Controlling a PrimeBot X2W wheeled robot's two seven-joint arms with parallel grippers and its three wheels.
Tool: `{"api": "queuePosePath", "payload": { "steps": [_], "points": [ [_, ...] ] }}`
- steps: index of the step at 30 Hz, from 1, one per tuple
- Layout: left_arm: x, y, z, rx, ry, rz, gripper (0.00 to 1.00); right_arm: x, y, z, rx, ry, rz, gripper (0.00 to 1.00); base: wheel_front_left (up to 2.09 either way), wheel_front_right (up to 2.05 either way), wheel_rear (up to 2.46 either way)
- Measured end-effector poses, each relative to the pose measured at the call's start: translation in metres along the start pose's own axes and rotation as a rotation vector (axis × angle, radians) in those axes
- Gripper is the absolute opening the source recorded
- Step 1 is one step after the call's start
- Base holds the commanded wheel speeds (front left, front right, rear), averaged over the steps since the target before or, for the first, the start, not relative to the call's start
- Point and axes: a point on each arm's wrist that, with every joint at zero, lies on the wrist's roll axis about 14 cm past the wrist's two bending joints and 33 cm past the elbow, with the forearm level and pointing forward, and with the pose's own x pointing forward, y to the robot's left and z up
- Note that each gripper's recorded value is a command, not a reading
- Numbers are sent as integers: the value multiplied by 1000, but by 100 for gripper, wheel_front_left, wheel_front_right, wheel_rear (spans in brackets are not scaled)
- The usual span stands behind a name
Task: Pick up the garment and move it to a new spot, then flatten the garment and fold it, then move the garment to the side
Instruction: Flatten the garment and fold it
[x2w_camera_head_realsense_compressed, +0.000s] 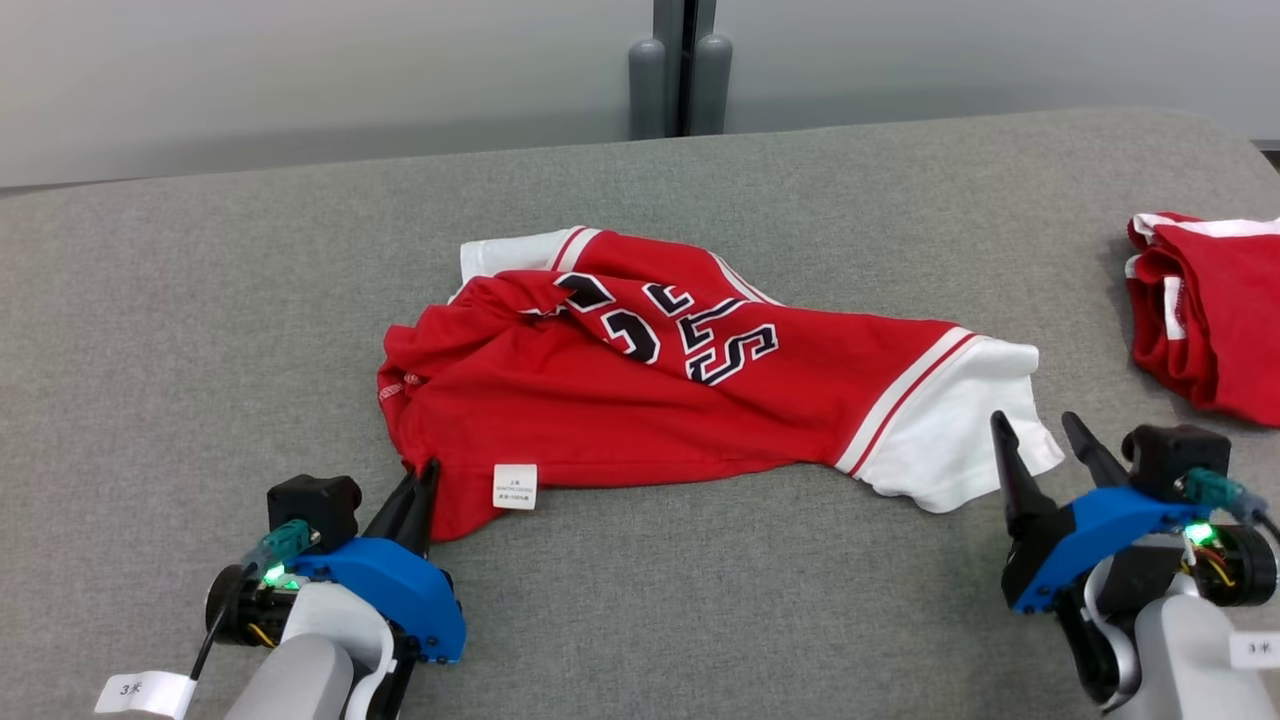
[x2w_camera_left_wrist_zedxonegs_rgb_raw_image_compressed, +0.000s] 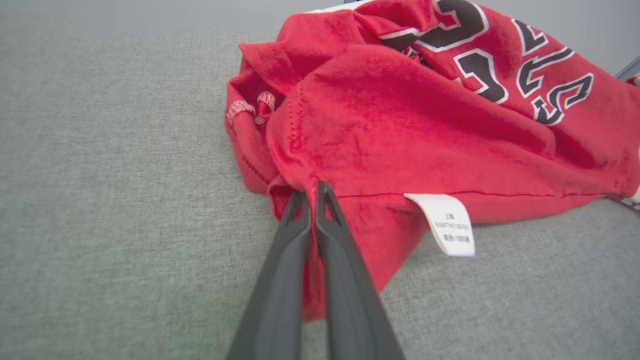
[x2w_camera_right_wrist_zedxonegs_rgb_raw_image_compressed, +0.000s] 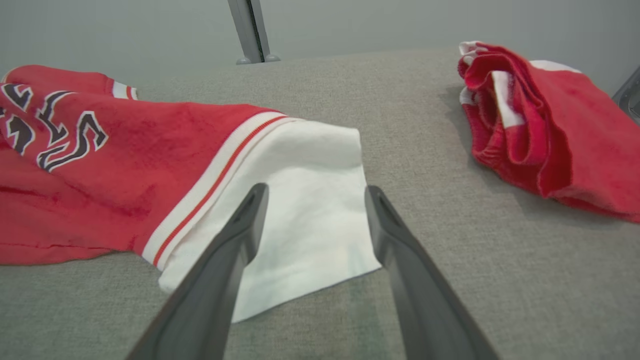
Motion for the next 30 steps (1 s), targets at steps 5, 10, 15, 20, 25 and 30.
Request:
{"api": "queuePosePath", "payload": {
  "steps": [5, 10, 15, 20, 25, 30],
  "points": [
    [2, 4, 4, 12, -16, 1, 0, 14, -18, -16, 45, 118, -56, 100, 0, 0, 0],
    [8, 4, 5, 21, -17, -9, 0, 28, -32, -47, 66, 282, -109, 100, 0, 0, 0],
    [8, 6, -1, 15, 0, -8, 0, 39, -23, -64, 54, 391, -84, 99, 0, 0, 0],
    [5, 2, 11, 2, -45, -16, 0, 43, 0, -57, 119, 369, -14, 0, 0, 0, 0],
    [-4, -3, 48, -14, -169, -28, 0, 43, 38, 5, 269, 164, 111, 0, 0, 0, 0],
    [-21, -13, 92, -52, -300, -73, 0, 19, 38, 104, 290, -115, 200, 0, 0, 0, 0]
  ]
}}
